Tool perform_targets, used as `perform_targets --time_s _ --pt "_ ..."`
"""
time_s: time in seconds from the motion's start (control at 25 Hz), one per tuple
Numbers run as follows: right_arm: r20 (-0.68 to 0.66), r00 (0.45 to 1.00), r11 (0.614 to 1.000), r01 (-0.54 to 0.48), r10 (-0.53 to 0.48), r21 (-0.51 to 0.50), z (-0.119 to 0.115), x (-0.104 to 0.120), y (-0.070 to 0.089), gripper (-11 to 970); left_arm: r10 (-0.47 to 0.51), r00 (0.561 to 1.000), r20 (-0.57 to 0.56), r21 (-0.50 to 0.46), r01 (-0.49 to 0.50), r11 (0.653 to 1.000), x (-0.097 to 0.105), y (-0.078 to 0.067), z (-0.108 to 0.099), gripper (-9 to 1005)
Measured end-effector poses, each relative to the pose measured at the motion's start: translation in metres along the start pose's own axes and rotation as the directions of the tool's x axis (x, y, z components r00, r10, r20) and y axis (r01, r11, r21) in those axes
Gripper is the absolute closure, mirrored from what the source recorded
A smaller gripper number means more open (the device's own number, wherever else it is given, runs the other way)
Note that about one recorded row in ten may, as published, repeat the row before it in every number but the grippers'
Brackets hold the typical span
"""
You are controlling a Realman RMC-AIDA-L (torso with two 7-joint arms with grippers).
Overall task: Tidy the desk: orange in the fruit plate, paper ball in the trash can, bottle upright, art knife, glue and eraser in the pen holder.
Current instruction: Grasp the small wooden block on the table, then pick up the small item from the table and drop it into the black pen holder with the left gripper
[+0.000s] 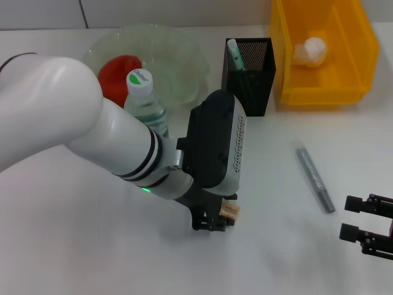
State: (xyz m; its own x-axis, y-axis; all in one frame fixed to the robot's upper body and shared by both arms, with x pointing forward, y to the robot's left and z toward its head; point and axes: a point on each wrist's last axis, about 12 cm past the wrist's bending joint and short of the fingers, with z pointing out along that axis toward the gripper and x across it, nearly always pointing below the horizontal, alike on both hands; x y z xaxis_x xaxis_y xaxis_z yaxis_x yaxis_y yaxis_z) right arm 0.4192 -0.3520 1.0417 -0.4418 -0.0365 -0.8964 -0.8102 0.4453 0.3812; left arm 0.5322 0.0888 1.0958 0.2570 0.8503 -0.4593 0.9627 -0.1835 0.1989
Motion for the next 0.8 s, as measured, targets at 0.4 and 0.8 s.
perform_targets --time_s 0.4,0.8 --pt "0.005 1.000 1.000 0.002 -0.002 0.002 0.0003 -0.0009 -0.0006 306 0.000 1.000 0.004 0.000 0.000 1.000 -0.0006 0.0000 -0.0001 682" --pt "0.002 1.000 1.000 0.004 -0.004 0.012 0.0009 -0.0006 -0.0018 307 -0.012 0.998 0.060 -0.002 0.013 1.000 -0.0098 0.0007 -0.0051 734"
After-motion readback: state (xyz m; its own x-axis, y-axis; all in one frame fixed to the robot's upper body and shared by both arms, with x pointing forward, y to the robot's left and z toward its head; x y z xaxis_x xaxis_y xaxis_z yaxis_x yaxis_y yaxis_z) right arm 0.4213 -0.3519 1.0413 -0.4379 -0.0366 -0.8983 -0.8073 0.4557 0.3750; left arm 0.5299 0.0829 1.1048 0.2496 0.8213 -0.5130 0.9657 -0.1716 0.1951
